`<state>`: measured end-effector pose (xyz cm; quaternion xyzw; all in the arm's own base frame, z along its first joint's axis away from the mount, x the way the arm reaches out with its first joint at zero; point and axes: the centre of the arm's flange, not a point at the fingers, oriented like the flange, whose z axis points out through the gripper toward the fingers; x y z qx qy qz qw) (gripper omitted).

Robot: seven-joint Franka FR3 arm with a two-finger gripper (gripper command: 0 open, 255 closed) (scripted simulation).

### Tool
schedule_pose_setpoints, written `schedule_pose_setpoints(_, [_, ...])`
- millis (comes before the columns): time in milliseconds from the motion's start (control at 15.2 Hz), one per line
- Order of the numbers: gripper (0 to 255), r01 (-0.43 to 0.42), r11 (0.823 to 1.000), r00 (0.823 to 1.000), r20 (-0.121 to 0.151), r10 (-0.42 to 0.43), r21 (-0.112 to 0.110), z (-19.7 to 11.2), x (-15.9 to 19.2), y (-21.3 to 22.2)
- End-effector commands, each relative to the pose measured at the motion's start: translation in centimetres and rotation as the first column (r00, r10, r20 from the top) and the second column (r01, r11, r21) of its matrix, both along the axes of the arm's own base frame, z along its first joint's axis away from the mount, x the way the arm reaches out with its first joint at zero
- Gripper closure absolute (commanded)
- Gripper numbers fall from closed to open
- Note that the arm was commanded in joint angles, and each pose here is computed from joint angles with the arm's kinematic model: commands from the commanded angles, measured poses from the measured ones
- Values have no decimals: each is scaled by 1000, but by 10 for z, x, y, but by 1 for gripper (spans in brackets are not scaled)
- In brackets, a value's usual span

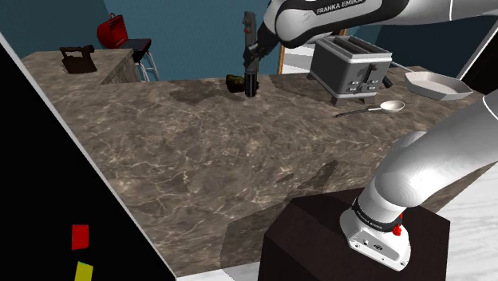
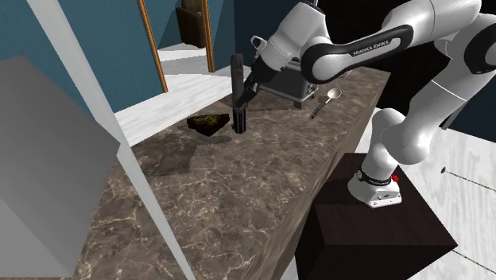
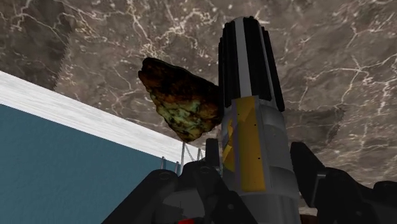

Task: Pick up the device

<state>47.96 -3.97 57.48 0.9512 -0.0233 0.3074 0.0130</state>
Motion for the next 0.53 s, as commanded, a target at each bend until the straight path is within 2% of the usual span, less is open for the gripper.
schedule_pose_setpoints(0, [255, 0, 1000, 1000, 0, 0, 0, 11, 0, 0])
schedule_pose_setpoints(330, [255, 0, 1000, 1000, 0, 0, 0, 37, 0, 0])
schedule_pose_setpoints(462, [255, 0, 1000, 1000, 0, 0, 0, 38, 0, 0])
